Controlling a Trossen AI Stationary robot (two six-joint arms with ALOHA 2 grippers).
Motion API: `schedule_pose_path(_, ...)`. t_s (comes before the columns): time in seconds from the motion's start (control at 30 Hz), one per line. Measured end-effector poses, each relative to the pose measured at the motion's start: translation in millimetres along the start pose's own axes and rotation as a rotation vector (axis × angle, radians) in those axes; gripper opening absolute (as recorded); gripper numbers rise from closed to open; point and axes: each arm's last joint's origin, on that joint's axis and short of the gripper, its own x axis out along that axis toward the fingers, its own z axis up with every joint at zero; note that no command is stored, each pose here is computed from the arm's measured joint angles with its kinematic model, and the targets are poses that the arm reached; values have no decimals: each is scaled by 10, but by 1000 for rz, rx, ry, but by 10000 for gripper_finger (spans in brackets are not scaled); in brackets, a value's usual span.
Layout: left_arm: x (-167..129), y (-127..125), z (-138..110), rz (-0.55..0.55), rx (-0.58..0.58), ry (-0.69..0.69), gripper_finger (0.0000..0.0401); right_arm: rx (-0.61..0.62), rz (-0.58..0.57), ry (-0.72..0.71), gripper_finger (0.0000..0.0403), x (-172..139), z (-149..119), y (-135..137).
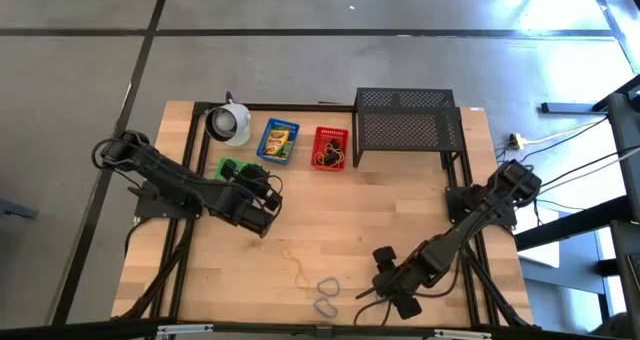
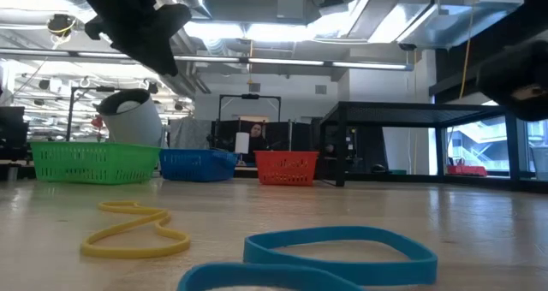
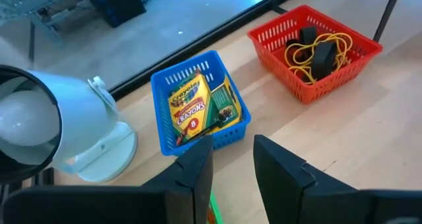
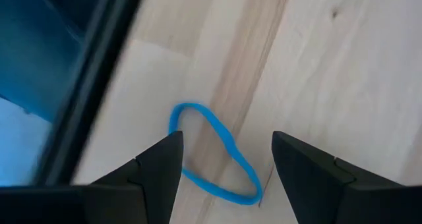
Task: Pick & Place Office Desk Supplies
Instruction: Put the blue rubber band into the red bin
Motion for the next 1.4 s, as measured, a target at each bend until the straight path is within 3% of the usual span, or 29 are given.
schedule_pose_path(0.47, 0, 0, 5, 4, 24, -16, 102, 43, -105, 72, 205, 108, -224, -140)
schedule_pose_path(0.7, 0, 0, 5, 5, 24, -17, 102, -6, -191, 41, 180, 144, -350, -137)
schedule_pose_path(0.9, 0, 1, 6, 6, 24, -22, 102, -29, -201, 32, 135, 149, -358, -122)
schedule_pose_path(1.27, 1, 1, 5, 6, 25, -21, 102, -27, -168, 43, 13, 159, -362, -116)
schedule_pose_path(1.4, 1, 1, 4, 6, 24, -22, 102, -22, -165, 44, 8, 158, -362, -116)
